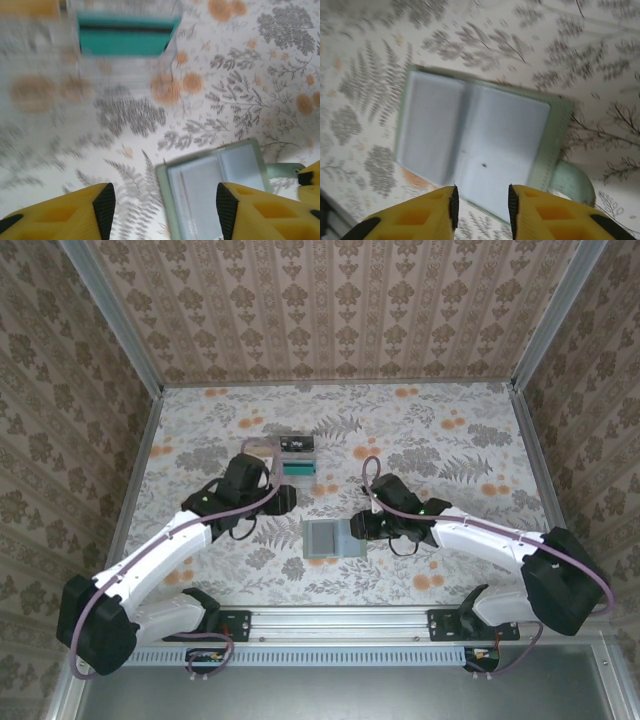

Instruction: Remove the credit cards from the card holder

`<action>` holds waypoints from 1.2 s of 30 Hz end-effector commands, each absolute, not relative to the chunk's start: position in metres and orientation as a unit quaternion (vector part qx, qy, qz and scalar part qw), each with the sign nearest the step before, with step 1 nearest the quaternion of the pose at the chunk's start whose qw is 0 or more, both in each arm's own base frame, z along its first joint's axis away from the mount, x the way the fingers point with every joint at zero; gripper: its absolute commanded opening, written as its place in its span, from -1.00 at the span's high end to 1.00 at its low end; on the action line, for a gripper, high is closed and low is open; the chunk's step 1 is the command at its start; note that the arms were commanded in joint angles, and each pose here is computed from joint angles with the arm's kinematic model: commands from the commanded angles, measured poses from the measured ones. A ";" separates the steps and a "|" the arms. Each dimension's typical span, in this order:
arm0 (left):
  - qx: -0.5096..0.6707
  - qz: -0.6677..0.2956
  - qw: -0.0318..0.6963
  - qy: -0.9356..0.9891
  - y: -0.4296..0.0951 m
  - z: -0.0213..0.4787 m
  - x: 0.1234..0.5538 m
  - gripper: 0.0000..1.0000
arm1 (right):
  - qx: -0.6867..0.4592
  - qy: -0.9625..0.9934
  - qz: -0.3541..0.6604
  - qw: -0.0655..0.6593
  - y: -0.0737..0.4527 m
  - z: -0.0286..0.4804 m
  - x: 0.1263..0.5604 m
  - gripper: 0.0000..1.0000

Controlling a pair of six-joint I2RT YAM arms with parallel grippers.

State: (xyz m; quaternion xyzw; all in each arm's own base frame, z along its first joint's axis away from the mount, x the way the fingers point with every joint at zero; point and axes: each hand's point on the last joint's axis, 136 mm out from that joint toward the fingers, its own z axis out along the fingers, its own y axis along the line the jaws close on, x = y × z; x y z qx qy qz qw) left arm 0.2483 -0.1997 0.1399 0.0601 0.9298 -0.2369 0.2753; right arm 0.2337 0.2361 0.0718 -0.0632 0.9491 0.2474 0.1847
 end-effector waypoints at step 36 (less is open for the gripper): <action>0.004 -0.317 0.061 0.946 -0.272 0.043 0.190 0.09 | -0.027 0.974 0.170 0.145 0.225 0.005 0.220 0.62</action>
